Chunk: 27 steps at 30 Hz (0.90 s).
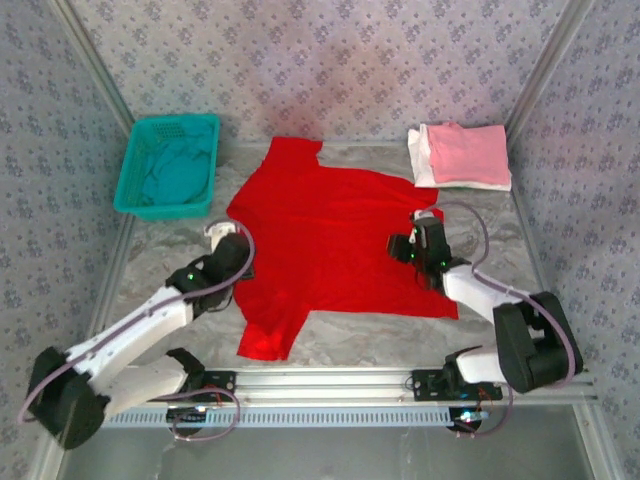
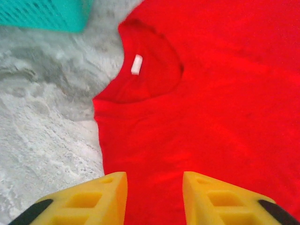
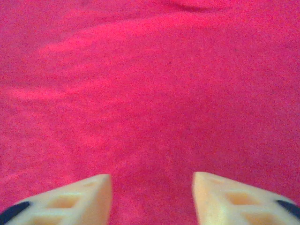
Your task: Fold and stack the t-shirts
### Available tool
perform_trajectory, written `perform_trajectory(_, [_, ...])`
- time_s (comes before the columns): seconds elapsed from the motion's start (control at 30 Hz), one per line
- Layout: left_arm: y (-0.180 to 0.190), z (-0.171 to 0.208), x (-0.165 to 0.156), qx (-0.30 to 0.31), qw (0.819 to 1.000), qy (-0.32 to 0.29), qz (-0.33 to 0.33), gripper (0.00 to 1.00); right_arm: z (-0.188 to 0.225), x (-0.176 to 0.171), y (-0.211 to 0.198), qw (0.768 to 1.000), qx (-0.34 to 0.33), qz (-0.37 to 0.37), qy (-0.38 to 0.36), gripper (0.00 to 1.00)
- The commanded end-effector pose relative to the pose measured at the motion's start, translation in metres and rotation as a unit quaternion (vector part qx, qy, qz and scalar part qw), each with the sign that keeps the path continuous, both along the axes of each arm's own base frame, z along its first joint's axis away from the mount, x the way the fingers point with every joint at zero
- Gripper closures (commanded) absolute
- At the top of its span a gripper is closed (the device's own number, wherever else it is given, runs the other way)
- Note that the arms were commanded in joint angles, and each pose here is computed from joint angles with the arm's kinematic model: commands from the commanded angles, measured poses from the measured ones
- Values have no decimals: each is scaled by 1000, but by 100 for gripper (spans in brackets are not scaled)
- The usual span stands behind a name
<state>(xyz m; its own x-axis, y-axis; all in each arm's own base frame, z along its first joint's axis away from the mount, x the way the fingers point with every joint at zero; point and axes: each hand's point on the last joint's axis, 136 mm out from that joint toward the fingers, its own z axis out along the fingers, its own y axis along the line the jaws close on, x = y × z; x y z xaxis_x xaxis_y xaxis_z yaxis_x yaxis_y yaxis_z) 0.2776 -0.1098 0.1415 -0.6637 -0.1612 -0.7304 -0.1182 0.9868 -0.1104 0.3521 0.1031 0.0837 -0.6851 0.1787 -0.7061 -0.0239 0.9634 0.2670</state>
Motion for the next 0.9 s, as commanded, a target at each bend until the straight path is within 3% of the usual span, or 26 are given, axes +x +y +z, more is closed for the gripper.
perform_trajectory(0.0, [-39,7,47,-47,995,-9,-86,69,4,10,-2,999,-3,-7,46,70])
perform_trajectory(0.03, [-38,0,59,-44,995,8,-84,73,6,14,-4,998,7,-14,54,79])
perform_trajectory(0.23, [-38,-33,118,-80,992,55,-83,77,6,39,-32,992,6,-68,104,100])
perform_trajectory(0.57, [-23,-96,158,-104,982,148,-52,100,-28,84,-68,970,-40,-124,205,100])
perform_trajectory(0.87, [17,-133,141,-125,975,181,24,100,-63,109,-36,966,-49,-91,238,100])
